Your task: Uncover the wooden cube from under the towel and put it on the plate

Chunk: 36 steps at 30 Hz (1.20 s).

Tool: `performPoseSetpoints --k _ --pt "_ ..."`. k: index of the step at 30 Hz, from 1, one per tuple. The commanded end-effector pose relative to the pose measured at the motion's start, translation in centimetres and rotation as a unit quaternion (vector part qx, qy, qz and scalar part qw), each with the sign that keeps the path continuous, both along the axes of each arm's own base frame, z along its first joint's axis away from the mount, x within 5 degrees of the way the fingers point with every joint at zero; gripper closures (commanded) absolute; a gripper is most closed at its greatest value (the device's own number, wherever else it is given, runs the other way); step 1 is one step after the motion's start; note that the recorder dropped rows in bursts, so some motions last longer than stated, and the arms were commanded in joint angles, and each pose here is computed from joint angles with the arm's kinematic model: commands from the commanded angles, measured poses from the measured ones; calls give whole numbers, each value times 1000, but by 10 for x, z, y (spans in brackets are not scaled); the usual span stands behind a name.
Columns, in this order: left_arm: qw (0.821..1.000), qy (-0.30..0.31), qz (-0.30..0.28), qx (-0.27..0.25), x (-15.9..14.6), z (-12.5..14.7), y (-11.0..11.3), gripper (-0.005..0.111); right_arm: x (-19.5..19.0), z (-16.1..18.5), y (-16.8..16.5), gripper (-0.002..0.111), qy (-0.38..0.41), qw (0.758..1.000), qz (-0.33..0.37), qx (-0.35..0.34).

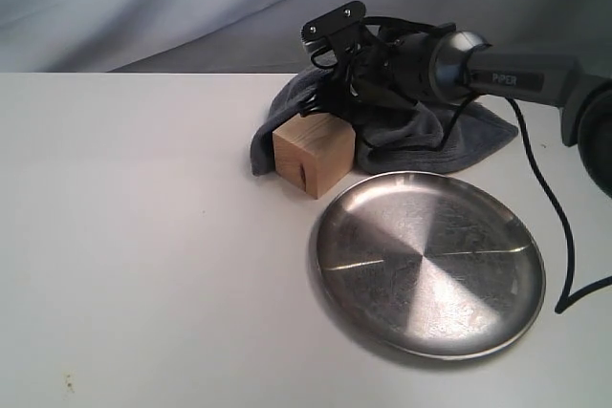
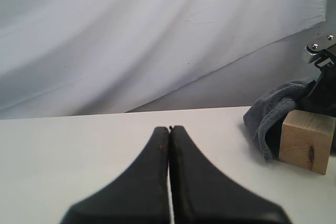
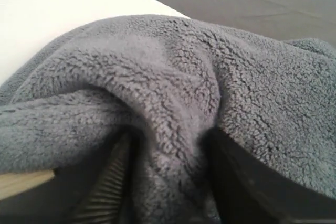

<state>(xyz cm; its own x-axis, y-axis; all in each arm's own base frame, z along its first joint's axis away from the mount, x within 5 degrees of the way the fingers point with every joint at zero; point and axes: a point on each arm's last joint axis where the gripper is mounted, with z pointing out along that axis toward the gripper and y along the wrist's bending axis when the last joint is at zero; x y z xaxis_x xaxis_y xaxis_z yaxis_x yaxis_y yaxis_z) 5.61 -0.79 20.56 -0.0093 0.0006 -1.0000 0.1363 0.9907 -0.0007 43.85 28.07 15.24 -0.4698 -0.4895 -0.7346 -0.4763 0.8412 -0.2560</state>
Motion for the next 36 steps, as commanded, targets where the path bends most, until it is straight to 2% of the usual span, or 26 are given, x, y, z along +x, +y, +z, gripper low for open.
performPoseSetpoints --k 1,6,11,16,22,28,36 --pt "1000 -5 1 -3 0 0 0 107 6 3 -12 51 -6 999 -17 -28" --pt "1000 -5 1 -3 0 0 0 107 6 11 -25 51 6 997 -58 -50" --pt "1000 -5 1 -3 0 0 0 107 2 40 -26 51 -6 998 -65 -20" --pt "1000 -5 1 -3 0 0 0 107 -3 56 -24 51 3 998 -64 7" --pt "1000 -5 1 -3 0 0 0 107 -13 54 -13 50 30 999 -38 15" --pt "1000 -5 1 -3 0 0 0 107 -32 52 11 42 61 998 8 15" --pt "1000 -5 1 -3 0 0 0 107 -58 48 34 22 90 995 44 -25"
